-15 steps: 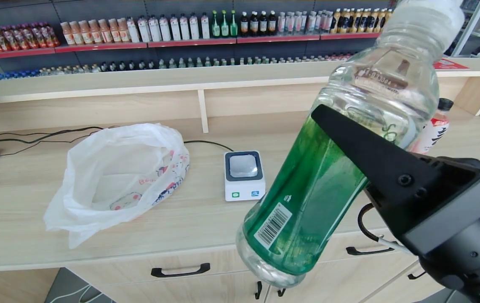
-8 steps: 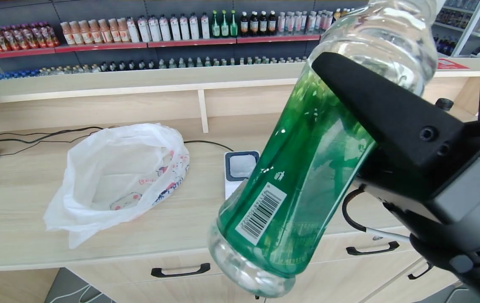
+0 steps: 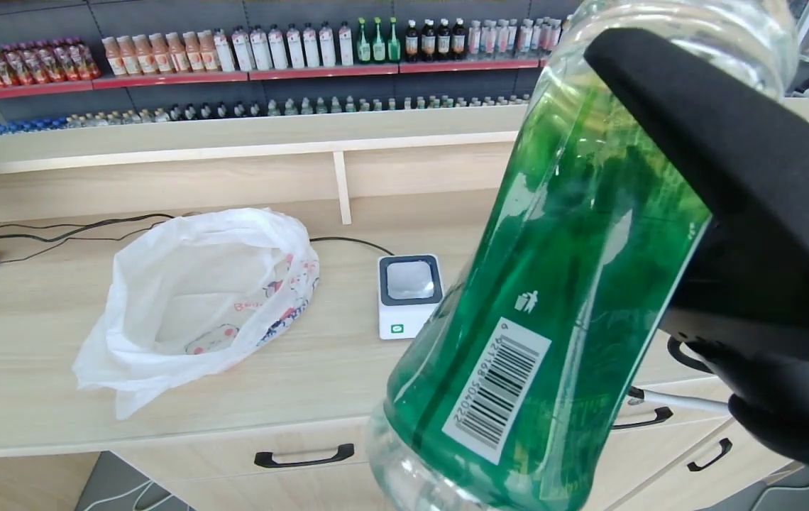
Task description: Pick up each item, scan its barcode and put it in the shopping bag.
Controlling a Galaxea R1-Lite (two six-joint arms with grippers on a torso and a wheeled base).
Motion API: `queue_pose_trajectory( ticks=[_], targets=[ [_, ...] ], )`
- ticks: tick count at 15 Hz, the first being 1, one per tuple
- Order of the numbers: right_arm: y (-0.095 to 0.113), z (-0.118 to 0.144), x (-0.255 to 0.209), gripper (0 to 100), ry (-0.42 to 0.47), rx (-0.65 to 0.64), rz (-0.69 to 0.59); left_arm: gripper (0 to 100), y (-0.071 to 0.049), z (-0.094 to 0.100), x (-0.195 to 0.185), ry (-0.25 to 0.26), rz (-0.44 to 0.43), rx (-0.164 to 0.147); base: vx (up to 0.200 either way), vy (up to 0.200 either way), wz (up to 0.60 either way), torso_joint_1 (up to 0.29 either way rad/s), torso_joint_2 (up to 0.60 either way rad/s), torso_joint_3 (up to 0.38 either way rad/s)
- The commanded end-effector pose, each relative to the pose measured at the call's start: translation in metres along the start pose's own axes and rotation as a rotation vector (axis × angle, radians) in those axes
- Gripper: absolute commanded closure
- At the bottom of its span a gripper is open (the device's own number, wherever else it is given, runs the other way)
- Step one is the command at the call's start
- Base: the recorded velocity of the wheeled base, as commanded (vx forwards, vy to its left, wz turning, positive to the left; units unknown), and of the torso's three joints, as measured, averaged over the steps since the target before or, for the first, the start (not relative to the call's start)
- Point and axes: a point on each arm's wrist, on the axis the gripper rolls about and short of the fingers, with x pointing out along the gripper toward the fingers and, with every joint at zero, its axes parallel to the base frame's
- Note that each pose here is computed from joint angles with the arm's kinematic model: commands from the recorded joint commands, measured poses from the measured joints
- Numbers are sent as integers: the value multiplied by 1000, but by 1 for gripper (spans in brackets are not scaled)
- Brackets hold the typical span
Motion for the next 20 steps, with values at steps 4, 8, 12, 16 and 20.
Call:
queue_pose_trajectory(
  ticks=[4,8,12,16,20],
  targets=[
    [3,1,2,100,21,6,46,0,0,0,0,1,0,0,0,0,0,0,0,0],
    [6,4,-3,100,17,1,49,0,0,0,0,0,0,0,0,0,0,0,0,0],
    [5,2,-15,100,46,-60,26,0,0,0,0,0,0,0,0,0,0,0,0,0],
    [3,0,-15,100,51,-135,23,0,0,0,0,0,2,0,0,0,0,0,0,0],
    [-9,-11,-17,100,71,-314,-51,0,0,0,0,0,0,0,0,0,0,0,0,0]
  ],
)
